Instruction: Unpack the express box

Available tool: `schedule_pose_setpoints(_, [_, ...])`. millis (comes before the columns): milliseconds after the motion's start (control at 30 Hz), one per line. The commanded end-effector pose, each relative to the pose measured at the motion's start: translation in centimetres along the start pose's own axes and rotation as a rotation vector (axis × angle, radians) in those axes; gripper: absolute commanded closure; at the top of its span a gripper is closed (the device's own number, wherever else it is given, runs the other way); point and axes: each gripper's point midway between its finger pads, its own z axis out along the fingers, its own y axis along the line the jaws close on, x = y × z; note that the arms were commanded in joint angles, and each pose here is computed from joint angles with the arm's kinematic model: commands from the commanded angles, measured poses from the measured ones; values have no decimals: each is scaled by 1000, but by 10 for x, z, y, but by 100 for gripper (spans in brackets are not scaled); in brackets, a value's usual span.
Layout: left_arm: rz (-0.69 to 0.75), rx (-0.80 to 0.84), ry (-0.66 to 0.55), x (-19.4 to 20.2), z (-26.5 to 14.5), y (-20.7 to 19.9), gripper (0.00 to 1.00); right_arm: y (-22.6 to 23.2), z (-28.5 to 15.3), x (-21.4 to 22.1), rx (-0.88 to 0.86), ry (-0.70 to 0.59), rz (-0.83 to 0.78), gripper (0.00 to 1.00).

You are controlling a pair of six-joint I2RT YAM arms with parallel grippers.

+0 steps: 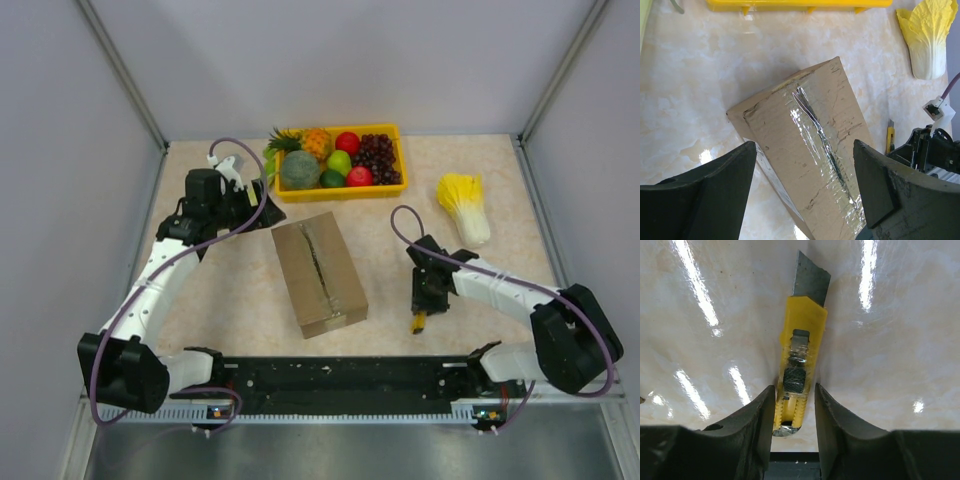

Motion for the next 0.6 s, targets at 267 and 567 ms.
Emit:
schedule_pose_setpoints(267, [18, 18, -52, -6, -11, -5, 18, 24, 10, -14, -70, 5, 17, 96])
schedule_pose_setpoints(567, [-40, 101, -27, -4, -12, -23, 18, 48, -36, -51, -173, -124, 7, 100])
